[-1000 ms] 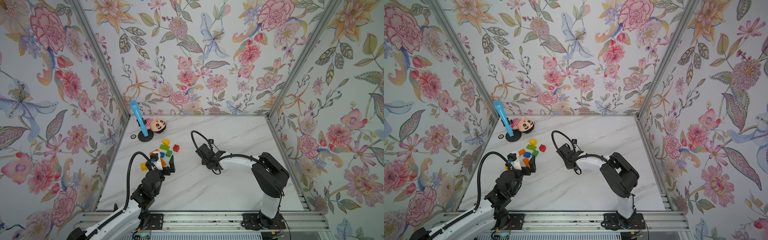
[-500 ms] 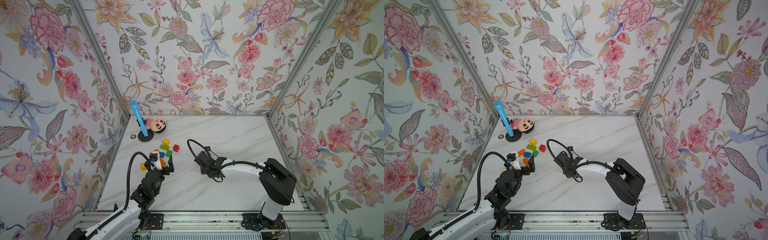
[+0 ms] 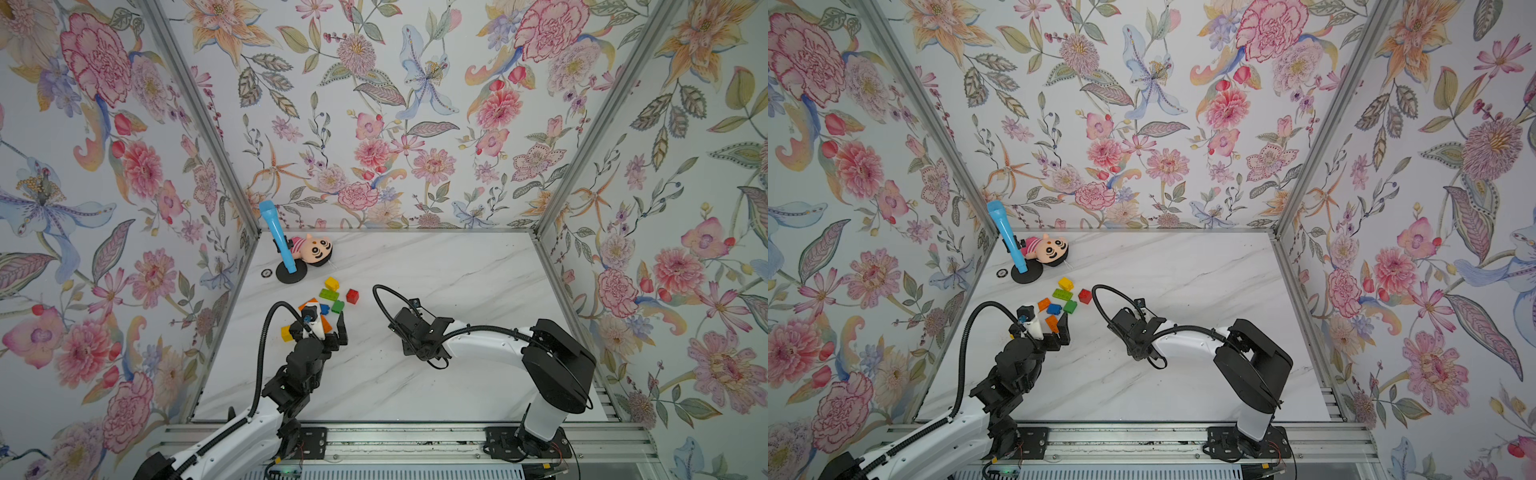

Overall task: Assemble the letter p with lego
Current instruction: Assemble the lego brick with the lego brick, then pick up the lego brick from the center of the board.

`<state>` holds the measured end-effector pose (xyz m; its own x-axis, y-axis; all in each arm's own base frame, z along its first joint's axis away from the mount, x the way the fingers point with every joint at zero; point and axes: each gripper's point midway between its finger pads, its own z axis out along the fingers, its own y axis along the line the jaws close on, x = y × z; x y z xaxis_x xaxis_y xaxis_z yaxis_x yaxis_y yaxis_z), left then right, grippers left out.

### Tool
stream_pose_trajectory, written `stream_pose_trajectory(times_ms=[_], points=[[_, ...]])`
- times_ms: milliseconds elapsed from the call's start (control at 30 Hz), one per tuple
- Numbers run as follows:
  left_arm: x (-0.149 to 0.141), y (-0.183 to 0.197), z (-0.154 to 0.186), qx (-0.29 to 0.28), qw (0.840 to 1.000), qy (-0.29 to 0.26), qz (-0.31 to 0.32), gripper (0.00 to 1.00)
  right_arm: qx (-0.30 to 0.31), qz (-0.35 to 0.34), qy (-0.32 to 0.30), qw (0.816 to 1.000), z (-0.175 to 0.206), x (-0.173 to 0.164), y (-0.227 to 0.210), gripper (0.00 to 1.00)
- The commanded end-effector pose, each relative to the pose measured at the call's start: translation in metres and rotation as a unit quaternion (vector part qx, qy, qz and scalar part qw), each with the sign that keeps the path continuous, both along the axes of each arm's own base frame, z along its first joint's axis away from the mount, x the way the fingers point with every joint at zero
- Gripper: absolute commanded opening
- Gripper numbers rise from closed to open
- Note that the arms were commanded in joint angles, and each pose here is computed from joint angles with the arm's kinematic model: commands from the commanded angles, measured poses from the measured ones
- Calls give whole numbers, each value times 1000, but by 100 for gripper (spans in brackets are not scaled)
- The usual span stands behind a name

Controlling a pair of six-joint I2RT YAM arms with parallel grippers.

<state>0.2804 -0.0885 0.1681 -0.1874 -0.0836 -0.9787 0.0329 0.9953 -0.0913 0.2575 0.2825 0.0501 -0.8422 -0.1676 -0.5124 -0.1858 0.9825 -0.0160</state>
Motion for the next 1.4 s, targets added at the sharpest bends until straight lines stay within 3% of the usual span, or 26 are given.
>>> stream_pose_trajectory(times_ms=[0, 133, 267, 433, 700, 900, 1367], points=[[7, 11, 14, -6, 999, 12, 42, 99, 17, 13, -5, 1000, 21, -3, 4, 49], [15, 28, 7, 6, 993, 71, 98, 99, 39, 27, -17, 999, 41, -5, 9, 56], [26, 39, -11, -18, 985, 134, 111, 99, 48, 40, -36, 997, 59, -4, 8, 62], [31, 50, -43, -2, 960, 231, 159, 99, 56, 69, -86, 992, 93, -1, 3, 67], [44, 29, -94, 19, 930, 340, 139, 95, 100, 86, -171, 976, 133, 4, -16, 72], [51, 25, -120, 16, 916, 377, 136, 79, 152, 92, -183, 967, 137, 1, -33, 77], [41, 30, -167, -10, 888, 434, 149, 53, 182, 56, -200, 961, 135, 6, -81, 80]])
